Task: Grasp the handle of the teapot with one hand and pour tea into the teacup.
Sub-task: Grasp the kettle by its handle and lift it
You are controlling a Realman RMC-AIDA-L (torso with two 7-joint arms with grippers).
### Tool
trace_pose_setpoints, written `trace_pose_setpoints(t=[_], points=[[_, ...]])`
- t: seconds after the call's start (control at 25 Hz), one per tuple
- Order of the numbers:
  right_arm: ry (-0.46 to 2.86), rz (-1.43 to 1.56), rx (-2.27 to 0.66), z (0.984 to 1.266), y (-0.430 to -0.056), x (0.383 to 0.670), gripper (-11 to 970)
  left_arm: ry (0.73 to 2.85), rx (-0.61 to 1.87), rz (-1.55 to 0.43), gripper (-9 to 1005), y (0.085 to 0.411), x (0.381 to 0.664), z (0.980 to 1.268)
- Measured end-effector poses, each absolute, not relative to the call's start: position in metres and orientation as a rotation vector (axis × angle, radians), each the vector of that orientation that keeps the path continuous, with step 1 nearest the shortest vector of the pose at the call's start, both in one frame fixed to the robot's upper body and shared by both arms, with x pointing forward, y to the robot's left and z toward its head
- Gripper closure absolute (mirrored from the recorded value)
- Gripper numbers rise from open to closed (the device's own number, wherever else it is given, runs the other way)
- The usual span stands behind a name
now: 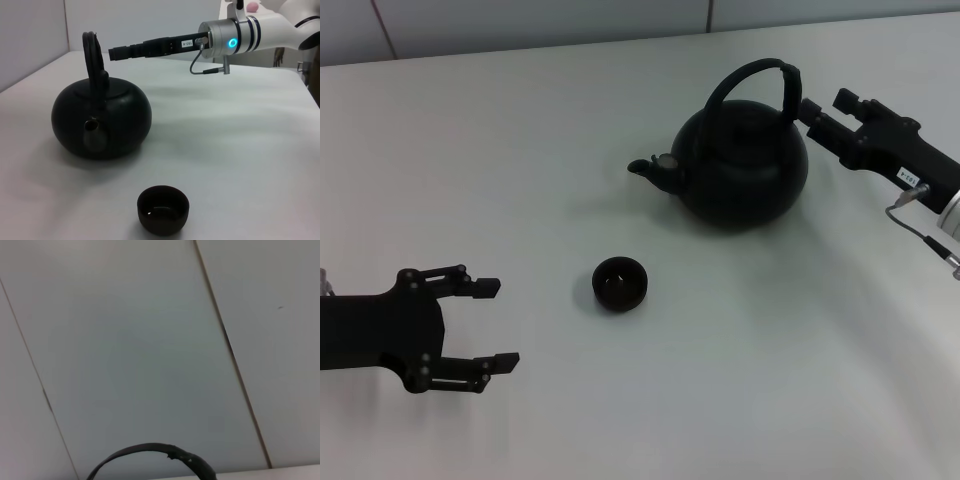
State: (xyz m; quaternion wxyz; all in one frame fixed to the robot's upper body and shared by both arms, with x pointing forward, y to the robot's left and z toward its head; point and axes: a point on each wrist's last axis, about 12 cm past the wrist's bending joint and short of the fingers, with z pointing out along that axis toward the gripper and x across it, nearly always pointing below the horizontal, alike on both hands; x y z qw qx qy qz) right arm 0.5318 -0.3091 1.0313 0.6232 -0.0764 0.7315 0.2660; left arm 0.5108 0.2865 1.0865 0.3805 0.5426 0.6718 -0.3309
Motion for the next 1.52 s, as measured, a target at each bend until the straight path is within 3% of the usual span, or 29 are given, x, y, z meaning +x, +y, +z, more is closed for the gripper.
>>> trace_pose_setpoints(t=[1.52], points=[[1.703,0.589,-0.158,1.040,-0.290,0.567,320,1.727,1.363,-0.815,137,0.284,0.514,1.084]])
